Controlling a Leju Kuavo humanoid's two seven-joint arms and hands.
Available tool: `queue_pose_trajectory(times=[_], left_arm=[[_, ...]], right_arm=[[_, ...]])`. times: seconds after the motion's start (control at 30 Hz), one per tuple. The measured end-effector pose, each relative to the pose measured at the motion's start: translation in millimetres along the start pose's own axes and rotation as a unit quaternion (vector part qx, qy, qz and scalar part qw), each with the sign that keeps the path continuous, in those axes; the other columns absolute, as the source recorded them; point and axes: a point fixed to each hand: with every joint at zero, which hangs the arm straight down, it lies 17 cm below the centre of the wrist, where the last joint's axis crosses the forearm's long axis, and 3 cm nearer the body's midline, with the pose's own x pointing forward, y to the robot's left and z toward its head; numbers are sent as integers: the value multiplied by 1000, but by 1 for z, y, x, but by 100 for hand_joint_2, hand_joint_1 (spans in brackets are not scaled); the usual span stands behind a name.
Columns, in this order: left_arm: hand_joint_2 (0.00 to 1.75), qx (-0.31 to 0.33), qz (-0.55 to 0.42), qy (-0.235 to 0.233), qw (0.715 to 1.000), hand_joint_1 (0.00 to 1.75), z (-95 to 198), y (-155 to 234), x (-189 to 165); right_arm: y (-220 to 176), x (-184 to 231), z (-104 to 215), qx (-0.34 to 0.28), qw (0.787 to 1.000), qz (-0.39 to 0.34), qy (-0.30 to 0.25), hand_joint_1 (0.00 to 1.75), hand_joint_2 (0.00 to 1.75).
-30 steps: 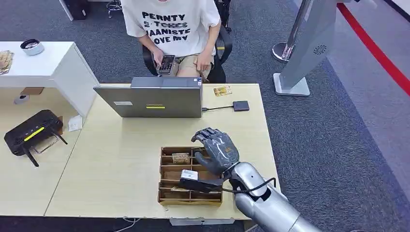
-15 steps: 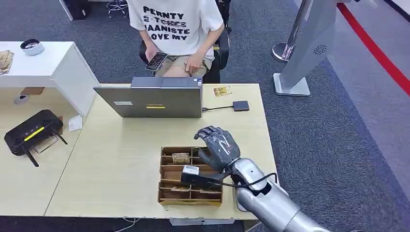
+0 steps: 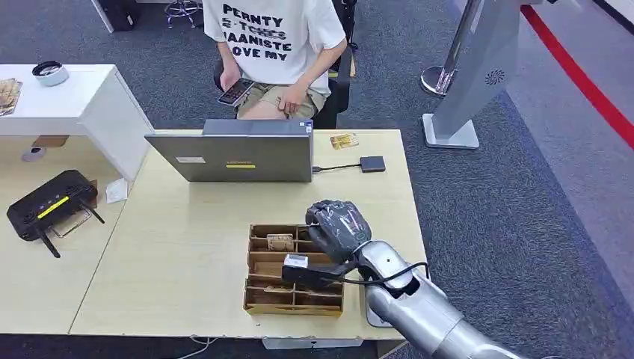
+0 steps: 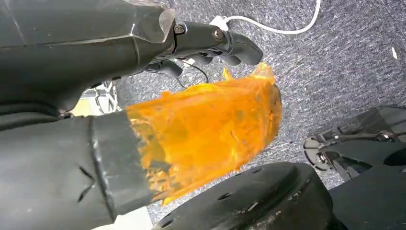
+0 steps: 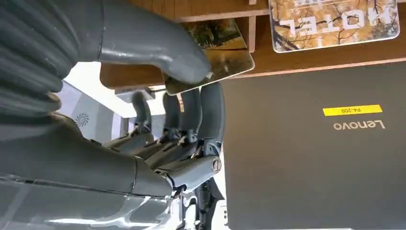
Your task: Pass the card to the sensor for recognition and then transmit it.
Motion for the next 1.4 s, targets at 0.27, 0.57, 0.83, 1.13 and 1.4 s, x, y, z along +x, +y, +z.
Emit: queue_pose_trajectory(times=[0.27, 0.57, 0.83, 1.13, 1.4], left_arm=[[0, 0, 0, -1, 1000, 0, 0, 0, 0], [0, 0, 0, -1, 1000, 0, 0, 0, 0], [0, 0, 0, -5, 1000, 0, 0, 0, 2], [0, 0, 0, -6, 1000, 0, 0, 0, 2], [0, 0, -1, -7, 1000, 0, 0, 0, 3]], right_arm=[[0, -2, -2, 3, 1000, 4, 0, 175, 175], [0, -4, -3, 6, 1000, 6, 2, 175, 175], [-10, 3, -1, -22, 999, -28, -8, 175, 175], [-35, 14, 3, -68, 996, -60, -23, 175, 175], [-77, 32, 15, -162, 977, -130, -45, 175, 175]])
